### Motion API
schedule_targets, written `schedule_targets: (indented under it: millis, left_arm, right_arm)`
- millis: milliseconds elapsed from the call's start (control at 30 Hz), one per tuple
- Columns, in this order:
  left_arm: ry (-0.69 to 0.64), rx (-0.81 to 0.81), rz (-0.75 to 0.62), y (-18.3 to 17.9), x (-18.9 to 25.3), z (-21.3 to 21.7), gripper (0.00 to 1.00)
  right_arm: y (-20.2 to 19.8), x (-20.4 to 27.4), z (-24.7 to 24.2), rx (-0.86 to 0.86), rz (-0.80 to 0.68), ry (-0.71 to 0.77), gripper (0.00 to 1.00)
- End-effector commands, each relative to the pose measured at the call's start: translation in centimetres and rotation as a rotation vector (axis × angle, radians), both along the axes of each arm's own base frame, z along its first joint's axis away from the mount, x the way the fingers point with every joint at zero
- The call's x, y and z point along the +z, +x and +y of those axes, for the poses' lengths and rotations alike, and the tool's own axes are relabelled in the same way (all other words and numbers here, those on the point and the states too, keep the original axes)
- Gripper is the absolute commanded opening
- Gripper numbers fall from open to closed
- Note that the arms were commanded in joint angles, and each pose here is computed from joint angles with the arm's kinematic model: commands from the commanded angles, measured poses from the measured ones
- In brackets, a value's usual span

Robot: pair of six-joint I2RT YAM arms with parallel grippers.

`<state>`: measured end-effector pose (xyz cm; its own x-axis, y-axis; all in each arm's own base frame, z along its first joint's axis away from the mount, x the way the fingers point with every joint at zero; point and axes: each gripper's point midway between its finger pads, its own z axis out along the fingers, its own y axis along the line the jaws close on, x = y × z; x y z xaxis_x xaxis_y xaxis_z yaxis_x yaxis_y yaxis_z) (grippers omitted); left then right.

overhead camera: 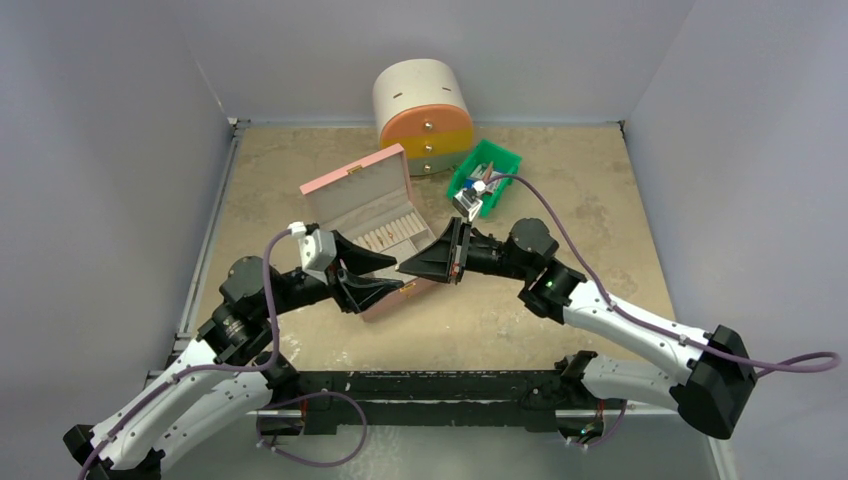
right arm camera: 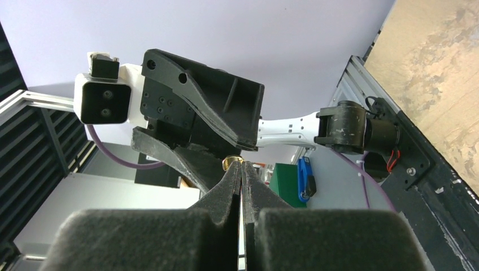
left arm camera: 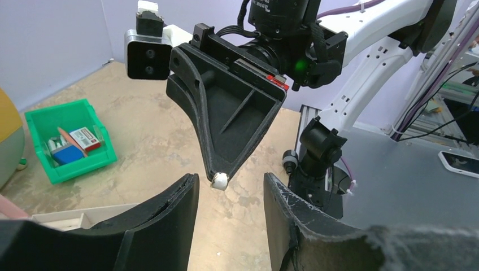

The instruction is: Organize the mixed jewelry

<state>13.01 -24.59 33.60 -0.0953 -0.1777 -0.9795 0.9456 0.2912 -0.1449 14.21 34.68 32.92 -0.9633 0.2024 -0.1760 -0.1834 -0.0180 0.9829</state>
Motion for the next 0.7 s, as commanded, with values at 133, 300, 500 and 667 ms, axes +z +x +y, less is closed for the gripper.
schedule_targets:
  millis: [133, 300, 500, 667]
  left_arm:
    - [0.005, -0.004, -0.085, -0.15, 0.61, 0.22, 0.41]
    - [0.011, -0.018, -0.082, -0.27, 0.52, 0.06, 0.34]
    - [0.018, -0.039, -0.078, -0.52, 0.39, -0.12, 0.22]
    - [0.026, -0.047, -0.084, -0.59, 0.45, -0.19, 0.14]
  right_arm:
    - [-1.1, 4.05, 0.13, 0.042, -0.08, 0.096, 0.0]
    - [-1.18, 3.98, 0.15, 0.043, -0.079, 0.095, 0.0]
    - [-1.3, 3.78, 0.26, 0.046, -0.079, 0.092, 0.0]
    - [-1.36, 3.64, 0.37, 0.05, -0.076, 0.089, 0.0]
